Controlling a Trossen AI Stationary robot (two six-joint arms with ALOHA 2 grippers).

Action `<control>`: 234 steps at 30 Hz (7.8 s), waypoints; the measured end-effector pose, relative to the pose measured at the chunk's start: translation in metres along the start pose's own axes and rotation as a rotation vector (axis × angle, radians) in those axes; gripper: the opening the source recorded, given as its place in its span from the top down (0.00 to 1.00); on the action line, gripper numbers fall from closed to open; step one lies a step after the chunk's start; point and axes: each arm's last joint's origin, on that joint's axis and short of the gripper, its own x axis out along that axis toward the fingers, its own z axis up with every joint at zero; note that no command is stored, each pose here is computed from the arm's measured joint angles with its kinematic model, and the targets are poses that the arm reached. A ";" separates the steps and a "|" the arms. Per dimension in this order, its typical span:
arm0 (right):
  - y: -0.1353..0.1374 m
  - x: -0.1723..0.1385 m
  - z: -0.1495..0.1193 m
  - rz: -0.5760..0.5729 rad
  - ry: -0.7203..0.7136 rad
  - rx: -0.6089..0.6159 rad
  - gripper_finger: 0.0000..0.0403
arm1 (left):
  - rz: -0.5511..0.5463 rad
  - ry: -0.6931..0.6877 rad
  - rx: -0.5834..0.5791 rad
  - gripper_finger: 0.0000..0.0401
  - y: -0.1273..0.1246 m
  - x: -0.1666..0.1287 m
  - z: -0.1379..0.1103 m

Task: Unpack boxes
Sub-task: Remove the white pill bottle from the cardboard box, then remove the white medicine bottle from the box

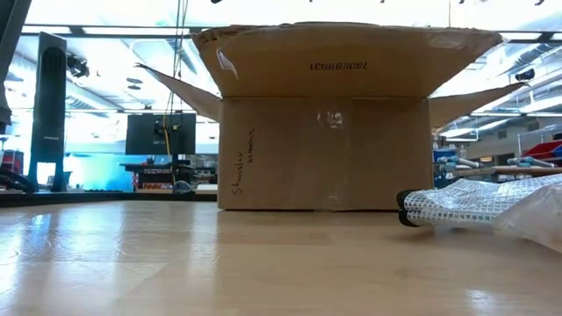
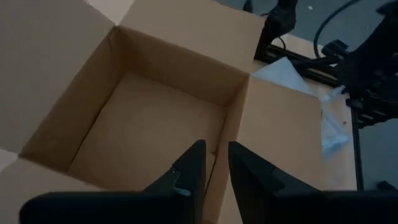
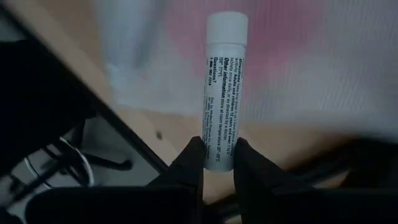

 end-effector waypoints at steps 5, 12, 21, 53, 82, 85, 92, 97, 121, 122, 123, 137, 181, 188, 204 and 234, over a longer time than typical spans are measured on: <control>0.005 0.043 -0.022 -0.004 0.085 0.145 0.86 | 0.004 0.004 0.002 0.80 -0.004 0.001 -0.001; 0.006 0.081 -0.044 -0.128 0.116 0.232 0.86 | 0.014 0.024 -0.002 0.80 -0.003 0.001 -0.003; 0.003 0.089 -0.035 -0.216 0.059 0.252 0.54 | 0.028 0.026 -0.007 0.80 -0.003 0.001 -0.003; -0.013 0.025 -0.026 0.011 -0.080 0.359 0.37 | 0.527 0.342 -0.453 0.45 0.072 0.165 -0.111; 0.007 -0.078 -0.025 0.078 -0.474 0.051 0.44 | 0.500 0.029 -0.031 0.95 0.057 0.152 -0.058; 0.013 -0.094 -0.019 0.120 -0.566 -0.016 0.44 | 0.453 -0.006 0.088 0.95 0.049 0.139 -0.042; 0.027 -0.105 0.028 0.055 -0.738 -0.219 0.46 | 0.382 -0.009 0.153 0.95 0.048 0.136 -0.038; 0.041 -0.115 0.087 -0.030 -0.871 -0.459 0.50 | 0.376 0.027 0.135 0.95 0.050 0.147 -0.045; 0.022 -0.033 0.338 -0.284 -0.843 -0.892 0.44 | 0.172 0.027 0.099 0.94 0.047 0.161 -0.046; 0.021 -0.029 0.345 -0.285 -0.853 -0.884 0.43 | 0.166 0.025 0.099 0.94 0.047 0.161 -0.045; 0.020 -0.026 0.349 -0.296 -0.870 -0.887 0.42 | 0.172 0.028 0.100 0.94 0.047 0.161 -0.046; 0.028 -0.024 0.362 -0.376 -0.983 -1.088 0.42 | 0.131 0.084 0.065 0.94 0.053 0.160 -0.051; 0.046 0.020 0.384 -0.361 -1.301 -0.911 0.49 | -0.155 0.112 -0.008 0.92 0.023 0.154 -0.048; 0.040 0.022 0.385 -0.479 -1.265 -0.866 0.50 | -0.132 0.111 -0.021 0.92 0.022 0.155 -0.048; 0.047 0.012 0.377 -0.650 -1.303 -0.898 0.50 | -0.039 0.139 -0.190 0.90 0.024 0.153 -0.049; 0.011 0.042 0.376 -0.112 -0.788 -0.923 0.65 | -0.027 0.202 -0.160 0.90 0.024 0.156 -0.057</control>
